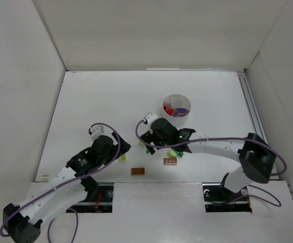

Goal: Sort the legos into containers by color

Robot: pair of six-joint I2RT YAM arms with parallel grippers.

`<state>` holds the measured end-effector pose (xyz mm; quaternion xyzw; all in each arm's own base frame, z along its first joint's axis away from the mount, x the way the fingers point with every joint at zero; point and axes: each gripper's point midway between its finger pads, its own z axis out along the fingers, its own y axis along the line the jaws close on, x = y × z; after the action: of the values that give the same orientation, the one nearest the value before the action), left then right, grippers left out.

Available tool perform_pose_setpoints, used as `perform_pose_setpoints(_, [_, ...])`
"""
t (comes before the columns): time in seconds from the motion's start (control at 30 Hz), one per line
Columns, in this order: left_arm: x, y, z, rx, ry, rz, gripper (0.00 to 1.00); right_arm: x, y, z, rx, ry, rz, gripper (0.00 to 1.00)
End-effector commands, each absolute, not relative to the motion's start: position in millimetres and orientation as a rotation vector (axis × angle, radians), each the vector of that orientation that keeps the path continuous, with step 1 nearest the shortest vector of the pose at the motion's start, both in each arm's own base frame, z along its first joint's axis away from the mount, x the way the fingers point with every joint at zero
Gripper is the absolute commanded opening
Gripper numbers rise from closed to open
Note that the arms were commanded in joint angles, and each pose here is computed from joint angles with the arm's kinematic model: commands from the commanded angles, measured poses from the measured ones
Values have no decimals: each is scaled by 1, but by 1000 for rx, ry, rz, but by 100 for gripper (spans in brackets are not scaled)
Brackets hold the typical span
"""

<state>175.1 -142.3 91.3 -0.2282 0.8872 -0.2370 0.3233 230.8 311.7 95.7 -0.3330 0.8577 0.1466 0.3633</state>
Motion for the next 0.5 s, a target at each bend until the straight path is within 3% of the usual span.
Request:
perform_pose_setpoints(0.0, [169, -134, 93, -724, 2304, -640, 100, 244, 366, 113, -888, 2100, 451, 90])
perform_pose_setpoints(0.3, [165, -129, 95, -750, 2302, -630, 100, 259, 402, 73, -982, 2135, 401, 90])
perform_pose_setpoints(0.47, [164, -130, 91, -748, 2323, -621, 100, 259, 404, 59, -1013, 2152, 390, 85])
